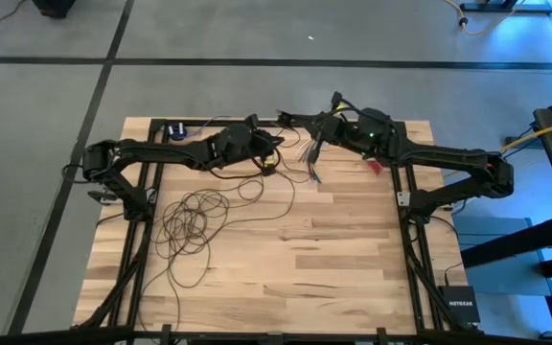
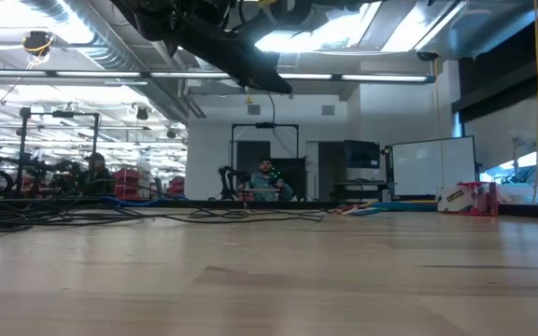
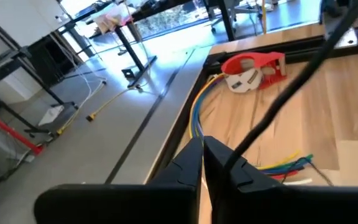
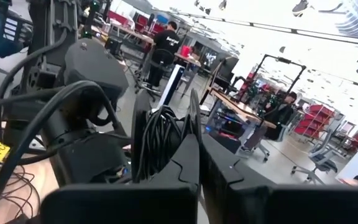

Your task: Coiling cords

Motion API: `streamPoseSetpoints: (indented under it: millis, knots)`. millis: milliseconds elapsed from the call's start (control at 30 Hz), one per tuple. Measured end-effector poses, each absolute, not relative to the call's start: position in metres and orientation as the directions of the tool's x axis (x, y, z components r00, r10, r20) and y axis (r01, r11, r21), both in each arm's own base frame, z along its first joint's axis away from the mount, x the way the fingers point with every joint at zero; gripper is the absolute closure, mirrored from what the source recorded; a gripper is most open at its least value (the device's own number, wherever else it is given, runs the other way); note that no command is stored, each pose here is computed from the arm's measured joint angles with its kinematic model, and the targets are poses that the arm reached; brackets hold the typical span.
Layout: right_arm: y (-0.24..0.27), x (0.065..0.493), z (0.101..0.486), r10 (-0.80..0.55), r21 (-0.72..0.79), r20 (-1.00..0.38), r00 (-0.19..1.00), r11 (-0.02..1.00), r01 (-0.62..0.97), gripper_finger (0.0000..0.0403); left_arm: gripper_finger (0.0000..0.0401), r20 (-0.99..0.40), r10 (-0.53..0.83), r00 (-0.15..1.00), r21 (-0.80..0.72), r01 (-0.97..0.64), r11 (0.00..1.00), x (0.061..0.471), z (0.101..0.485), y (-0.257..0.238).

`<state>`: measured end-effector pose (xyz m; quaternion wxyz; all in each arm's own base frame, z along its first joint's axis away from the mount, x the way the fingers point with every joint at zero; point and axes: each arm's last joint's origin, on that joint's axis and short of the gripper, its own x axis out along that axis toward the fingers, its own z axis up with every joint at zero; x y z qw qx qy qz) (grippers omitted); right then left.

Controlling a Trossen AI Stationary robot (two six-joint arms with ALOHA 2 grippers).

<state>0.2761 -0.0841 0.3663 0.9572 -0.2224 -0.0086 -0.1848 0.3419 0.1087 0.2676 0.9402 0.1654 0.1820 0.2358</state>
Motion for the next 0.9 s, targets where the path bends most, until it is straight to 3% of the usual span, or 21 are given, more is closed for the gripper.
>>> streamPoseSetpoints:
  millis: [367, 600, 900]
  knots:
    - [-0.084, 0.276, 0.366, -0.35, -0.427, 0.097, 0.932, 0.831, 0.357, 0.04, 0.0297, -0.369, 0.459, 0.809, 0.424, -0.292, 0.857, 0.338, 0.262, 0.098]
    - [-0.084, 0.276, 0.365, -0.351, -0.429, 0.089, 0.932, 0.831, 0.354, 0.04, 0.03, -0.439, 0.359, 0.824, 0.389, -0.186, 0.902, 0.324, 0.271, 0.088]
    - [-0.084, 0.276, 0.366, -0.351, -0.438, 0.095, 0.932, 0.826, 0.356, 0.04, 0.0314, -0.44, 0.352, 0.826, 0.379, -0.185, 0.907, 0.32, 0.276, 0.088]
